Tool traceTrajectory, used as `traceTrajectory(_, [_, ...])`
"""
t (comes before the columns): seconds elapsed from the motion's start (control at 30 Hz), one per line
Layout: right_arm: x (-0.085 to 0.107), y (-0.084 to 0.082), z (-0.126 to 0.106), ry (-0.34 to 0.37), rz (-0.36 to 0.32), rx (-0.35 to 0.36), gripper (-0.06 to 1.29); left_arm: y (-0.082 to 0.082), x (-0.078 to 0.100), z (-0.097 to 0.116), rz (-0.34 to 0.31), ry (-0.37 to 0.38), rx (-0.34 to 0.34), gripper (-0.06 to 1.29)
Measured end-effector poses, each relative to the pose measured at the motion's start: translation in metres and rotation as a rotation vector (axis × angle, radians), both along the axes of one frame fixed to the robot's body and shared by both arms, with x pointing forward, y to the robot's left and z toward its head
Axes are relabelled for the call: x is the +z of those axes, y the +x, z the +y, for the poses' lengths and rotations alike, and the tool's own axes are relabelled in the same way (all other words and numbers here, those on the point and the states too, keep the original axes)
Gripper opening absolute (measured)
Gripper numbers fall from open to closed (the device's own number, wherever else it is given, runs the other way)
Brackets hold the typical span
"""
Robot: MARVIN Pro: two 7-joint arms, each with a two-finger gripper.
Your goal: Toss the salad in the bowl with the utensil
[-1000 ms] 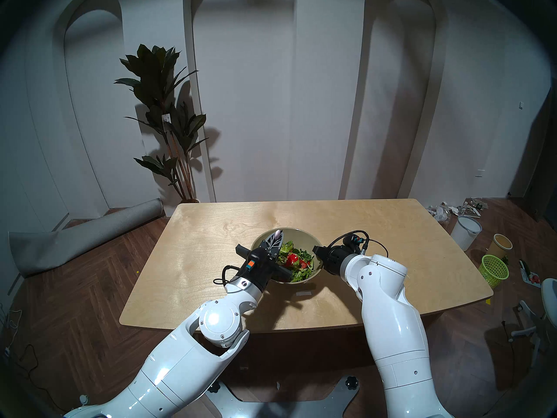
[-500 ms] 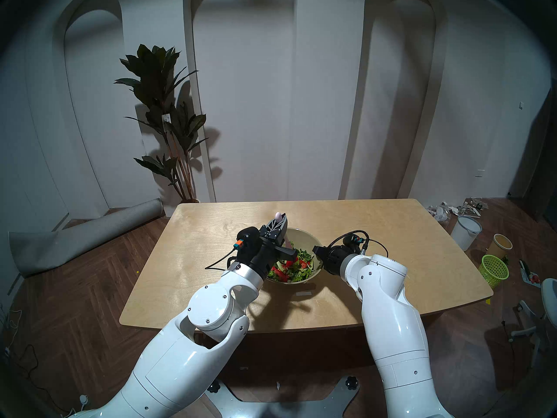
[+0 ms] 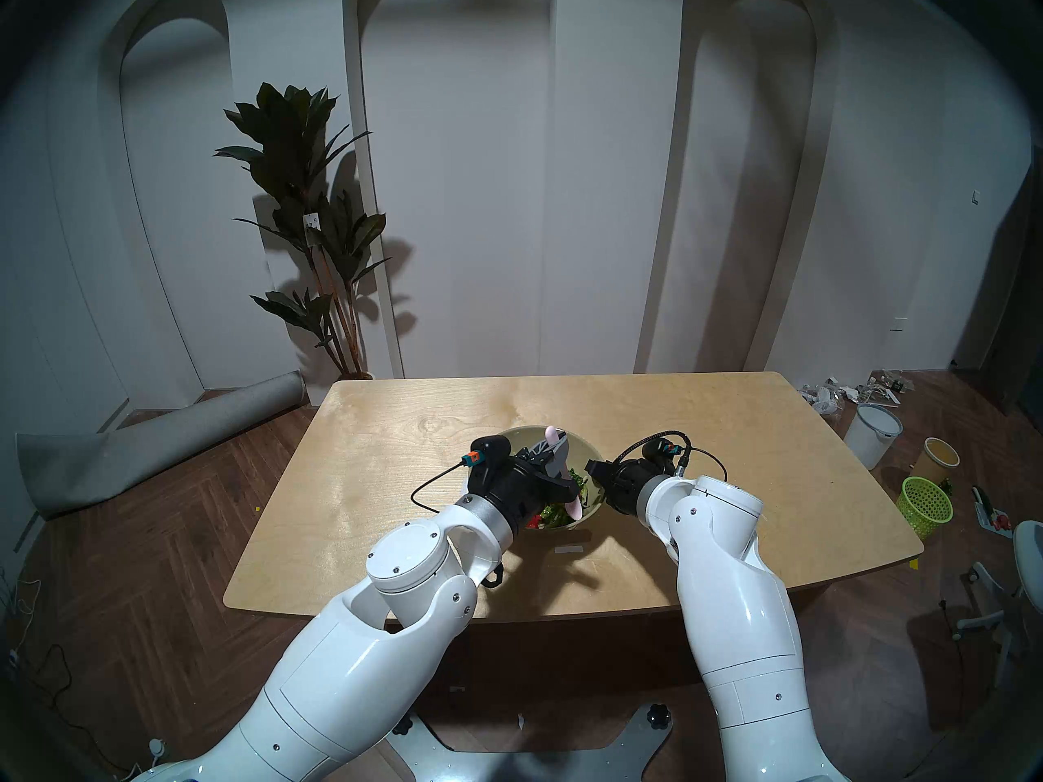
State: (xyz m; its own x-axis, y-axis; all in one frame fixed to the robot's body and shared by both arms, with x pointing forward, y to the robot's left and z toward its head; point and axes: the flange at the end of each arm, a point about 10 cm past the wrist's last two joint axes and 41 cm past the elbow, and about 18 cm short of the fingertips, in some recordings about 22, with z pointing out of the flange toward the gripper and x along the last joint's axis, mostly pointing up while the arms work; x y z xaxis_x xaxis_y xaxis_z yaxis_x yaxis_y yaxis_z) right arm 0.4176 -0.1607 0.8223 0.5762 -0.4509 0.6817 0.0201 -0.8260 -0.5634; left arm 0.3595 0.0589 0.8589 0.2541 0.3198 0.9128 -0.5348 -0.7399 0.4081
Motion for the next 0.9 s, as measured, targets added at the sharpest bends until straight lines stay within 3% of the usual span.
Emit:
traceTrajectory(0.17, [0.000, 0.000, 0.000, 0.000, 0.000, 0.000, -0.03, 0.003, -0.002, -0.007, -0.047, 0.009, 0.017, -0.03])
traceTrajectory(0.43, [0.000, 0.000, 0.000, 0.000, 0.000, 0.000, -0.03, 0.000, 0.003, -0.016, -0.228, 0.078, 0.075, -0.03])
traceTrajectory(0.57, [0.000, 0.000, 0.000, 0.000, 0.000, 0.000, -0.03, -0.002, 0.001, -0.018, -0.286, 0.104, 0.104, -0.03])
traceTrajectory(0.9, [0.000, 0.000, 0.000, 0.000, 0.000, 0.000, -0.03, -0.006, -0.016, -0.023, -0.316, 0.165, 0.138, -0.03])
